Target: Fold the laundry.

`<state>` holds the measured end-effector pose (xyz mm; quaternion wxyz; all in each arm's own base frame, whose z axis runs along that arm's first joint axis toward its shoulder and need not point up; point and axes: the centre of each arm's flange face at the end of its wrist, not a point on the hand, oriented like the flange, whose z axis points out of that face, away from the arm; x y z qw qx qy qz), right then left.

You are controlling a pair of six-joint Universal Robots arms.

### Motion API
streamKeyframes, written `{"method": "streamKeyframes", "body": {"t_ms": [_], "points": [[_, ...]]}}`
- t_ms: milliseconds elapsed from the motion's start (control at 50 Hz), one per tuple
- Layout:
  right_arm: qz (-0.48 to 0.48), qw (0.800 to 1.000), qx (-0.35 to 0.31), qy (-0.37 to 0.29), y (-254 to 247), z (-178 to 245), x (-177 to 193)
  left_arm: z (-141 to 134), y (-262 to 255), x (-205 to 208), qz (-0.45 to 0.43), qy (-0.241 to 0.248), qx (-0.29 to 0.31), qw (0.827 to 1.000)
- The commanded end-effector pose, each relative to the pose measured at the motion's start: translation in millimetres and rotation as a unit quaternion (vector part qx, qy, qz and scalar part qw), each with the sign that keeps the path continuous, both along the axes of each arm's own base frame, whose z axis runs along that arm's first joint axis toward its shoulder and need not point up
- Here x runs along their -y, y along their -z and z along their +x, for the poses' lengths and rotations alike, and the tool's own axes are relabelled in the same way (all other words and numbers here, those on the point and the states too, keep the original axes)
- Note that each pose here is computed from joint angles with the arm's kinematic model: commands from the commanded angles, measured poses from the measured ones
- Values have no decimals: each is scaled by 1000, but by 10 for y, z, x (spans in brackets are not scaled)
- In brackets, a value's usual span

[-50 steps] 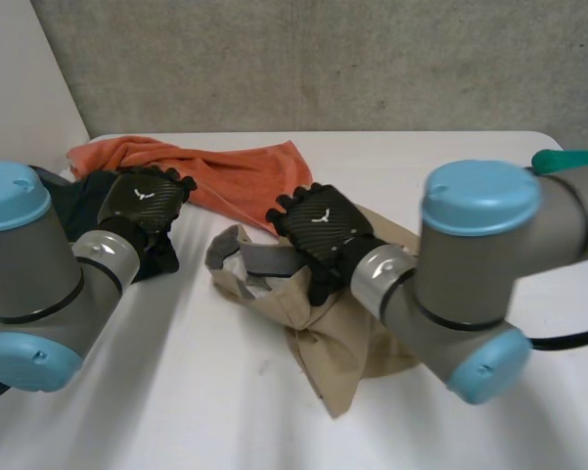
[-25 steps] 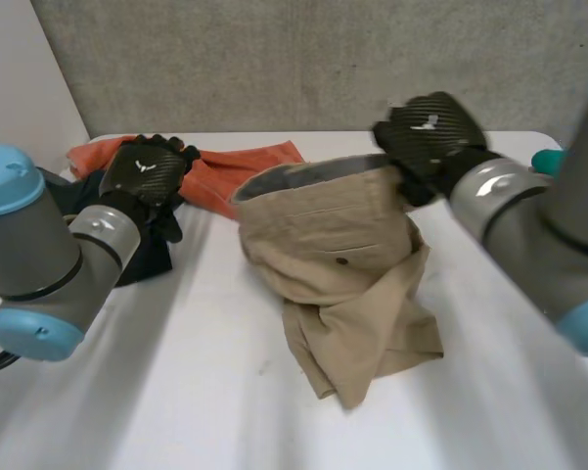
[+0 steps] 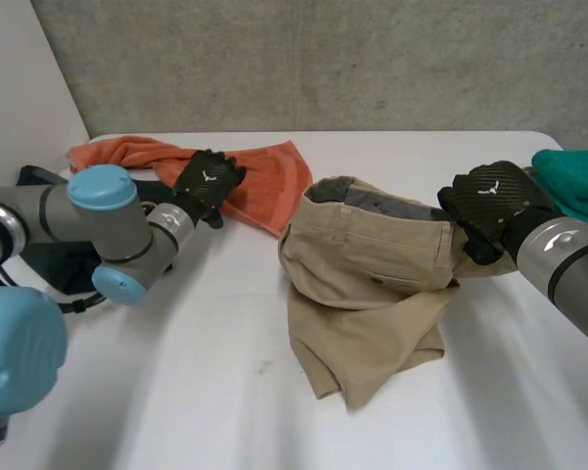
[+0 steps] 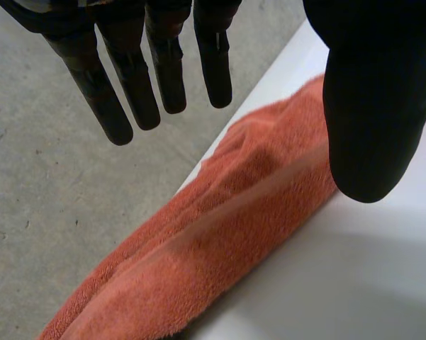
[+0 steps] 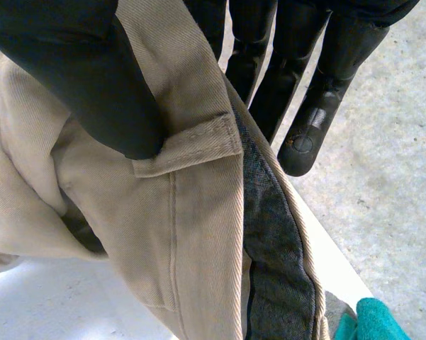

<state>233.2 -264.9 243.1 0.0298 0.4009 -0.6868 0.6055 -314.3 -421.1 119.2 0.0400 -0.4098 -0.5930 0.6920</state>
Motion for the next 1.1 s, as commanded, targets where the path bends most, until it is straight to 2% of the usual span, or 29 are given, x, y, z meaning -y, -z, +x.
{"method": "streamKeyframes", "body": {"t_ms": [20, 500, 660, 700, 780, 800, 840, 880, 900, 940, 960, 1020, 1040, 1100], "points": [[-2, 1000, 0, 1, 40, -6, 0, 13, 196, 237, -14, -9, 19, 1000], [17, 1000, -6, 2, 165, -31, -56, -39, 382, 405, -50, 18, 28, 998], [20, 1000, -7, 1, 189, -34, -82, -26, 382, 441, -83, 0, 52, 995], [19, 1000, -7, 2, 190, -37, -76, 1, 315, 486, -104, -20, 59, 993], [20, 1000, -7, 1, 205, -35, -86, 327, -230, 804, -189, -138, 35, 972], [20, 1000, -7, 1, 200, -35, -87, 647, -577, 989, -231, -212, 12, 949], [21, 1000, -7, 0, 208, -33, -96, 1095, -950, 1154, -273, -297, -13, 915], [24, 1000, -7, 1, 220, -35, -103, 1498, -1282, 1224, -307, -357, -37, 881], [24, 1000, -8, 1, 224, -36, -106, 1540, -1362, 1213, -314, -358, -43, 878], [25, 1000, -8, 0, 229, -35, -105, 1510, -1394, 1162, -309, -342, -48, 886], [24, 1000, -8, 1, 224, -36, -106, 1439, -1348, 1084, -295, -312, -45, 902], [26, 1000, -8, 1, 232, -41, -107, 1317, -1201, 956, -266, -268, -32, 925], [26, 1000, -8, 1, 236, -42, -110, 1197, -1101, 848, -250, -239, -22, 938], [29, 1000, -9, 1, 244, -42, -127, 967, -1005, 663, -237, -203, -19, 950]]}}
